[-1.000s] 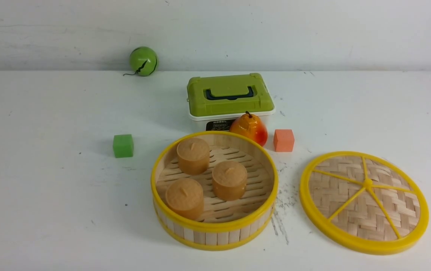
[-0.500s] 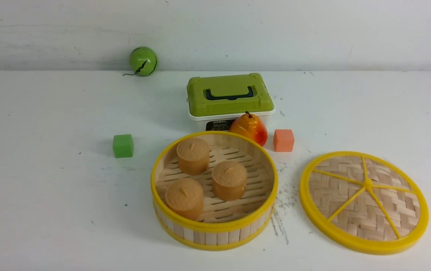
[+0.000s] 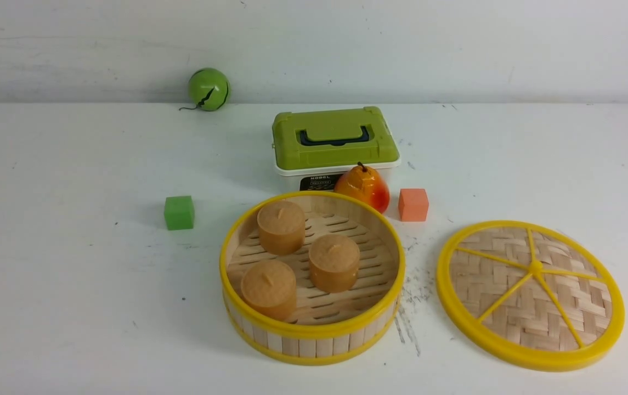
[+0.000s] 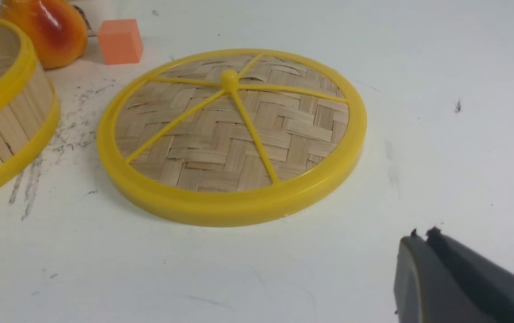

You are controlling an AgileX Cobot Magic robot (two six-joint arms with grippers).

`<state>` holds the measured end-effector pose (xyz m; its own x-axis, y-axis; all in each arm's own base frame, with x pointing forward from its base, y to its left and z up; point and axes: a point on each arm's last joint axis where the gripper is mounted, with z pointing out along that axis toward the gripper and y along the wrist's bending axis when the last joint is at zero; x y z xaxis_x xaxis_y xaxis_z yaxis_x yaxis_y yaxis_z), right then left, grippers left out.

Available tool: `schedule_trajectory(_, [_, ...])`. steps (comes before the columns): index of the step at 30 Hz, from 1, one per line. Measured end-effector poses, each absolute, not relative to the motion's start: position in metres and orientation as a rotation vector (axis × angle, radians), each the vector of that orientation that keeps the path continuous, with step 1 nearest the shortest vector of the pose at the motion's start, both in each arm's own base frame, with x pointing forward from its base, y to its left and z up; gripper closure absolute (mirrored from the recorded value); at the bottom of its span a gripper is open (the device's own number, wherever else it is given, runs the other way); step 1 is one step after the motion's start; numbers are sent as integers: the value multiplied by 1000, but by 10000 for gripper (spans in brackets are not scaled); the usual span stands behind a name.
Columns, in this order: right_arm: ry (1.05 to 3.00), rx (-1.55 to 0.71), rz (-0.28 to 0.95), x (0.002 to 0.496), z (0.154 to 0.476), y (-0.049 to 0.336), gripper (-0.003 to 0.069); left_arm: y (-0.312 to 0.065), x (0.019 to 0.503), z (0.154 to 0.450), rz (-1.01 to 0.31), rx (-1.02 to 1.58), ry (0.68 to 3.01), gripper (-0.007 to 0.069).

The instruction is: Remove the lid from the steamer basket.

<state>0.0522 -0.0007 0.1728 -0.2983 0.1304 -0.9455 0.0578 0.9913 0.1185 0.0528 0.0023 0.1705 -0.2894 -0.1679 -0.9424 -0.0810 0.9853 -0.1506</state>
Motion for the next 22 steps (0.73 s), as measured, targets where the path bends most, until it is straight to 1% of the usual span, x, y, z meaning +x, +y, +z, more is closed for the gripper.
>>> schedule_trajectory(22, [1875, 136, 72, 52, 173, -1, 621, 2, 53, 170, -85, -181, 1866, 386])
